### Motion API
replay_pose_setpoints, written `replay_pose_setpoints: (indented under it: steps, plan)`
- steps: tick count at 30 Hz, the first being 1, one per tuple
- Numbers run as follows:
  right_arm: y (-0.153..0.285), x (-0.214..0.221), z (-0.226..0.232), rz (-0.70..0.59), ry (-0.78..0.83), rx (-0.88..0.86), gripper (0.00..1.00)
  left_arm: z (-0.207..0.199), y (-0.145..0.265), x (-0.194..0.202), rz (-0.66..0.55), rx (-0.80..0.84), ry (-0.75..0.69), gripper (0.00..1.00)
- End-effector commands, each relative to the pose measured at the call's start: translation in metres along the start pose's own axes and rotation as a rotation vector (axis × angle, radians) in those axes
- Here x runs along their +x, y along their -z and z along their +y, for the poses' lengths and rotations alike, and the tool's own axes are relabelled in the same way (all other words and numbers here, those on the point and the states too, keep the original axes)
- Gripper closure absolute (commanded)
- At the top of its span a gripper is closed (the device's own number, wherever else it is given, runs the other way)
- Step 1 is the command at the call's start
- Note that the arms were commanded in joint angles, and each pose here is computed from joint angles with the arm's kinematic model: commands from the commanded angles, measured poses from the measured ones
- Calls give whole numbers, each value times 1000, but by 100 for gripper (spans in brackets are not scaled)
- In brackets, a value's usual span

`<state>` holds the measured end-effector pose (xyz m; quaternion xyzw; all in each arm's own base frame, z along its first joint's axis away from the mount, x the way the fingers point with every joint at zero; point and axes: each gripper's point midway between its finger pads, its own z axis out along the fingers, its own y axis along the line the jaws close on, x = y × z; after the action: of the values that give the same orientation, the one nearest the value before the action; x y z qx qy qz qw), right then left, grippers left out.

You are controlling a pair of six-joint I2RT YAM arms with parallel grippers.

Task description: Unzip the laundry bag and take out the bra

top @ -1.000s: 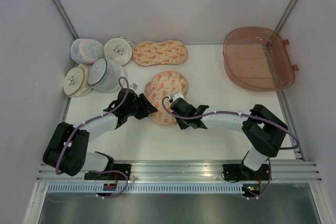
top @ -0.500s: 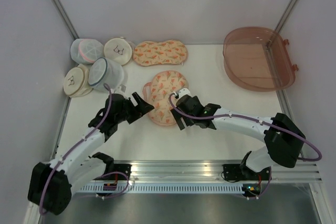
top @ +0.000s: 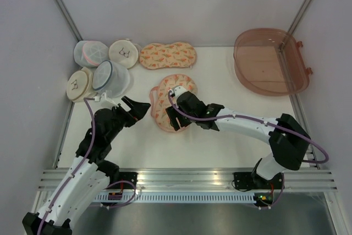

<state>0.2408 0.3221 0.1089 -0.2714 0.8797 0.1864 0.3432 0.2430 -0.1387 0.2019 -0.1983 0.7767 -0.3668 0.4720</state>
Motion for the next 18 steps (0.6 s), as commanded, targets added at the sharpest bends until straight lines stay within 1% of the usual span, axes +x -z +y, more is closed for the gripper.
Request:
replay_pose_setpoints:
  steps: [1, 3, 4, 10, 12, 14, 18]
  plan:
    - [-20, -33, 38, -68, 15, -128, 24, -8, 12, -21, -88, 12, -8, 1]
    - [-35, -29, 45, -45, 22, -138, 27, -9, 15, -23, -100, 18, -6, 1]
    - [-36, -38, 51, -60, 24, -151, 28, -9, 16, -23, -102, 18, -7, 1]
    - [-62, -40, 63, -36, 36, -154, 36, -6, 22, -25, -121, 5, -5, 1]
    - [-69, -36, 64, -21, 36, -150, 44, -5, 24, -27, -132, 0, -8, 1]
    - [-72, -35, 67, -12, 36, -152, 49, -4, 25, -28, -140, -7, -11, 1]
    - [-79, -27, 69, 11, 45, -144, 49, -1, 26, -29, -149, -15, -10, 0]
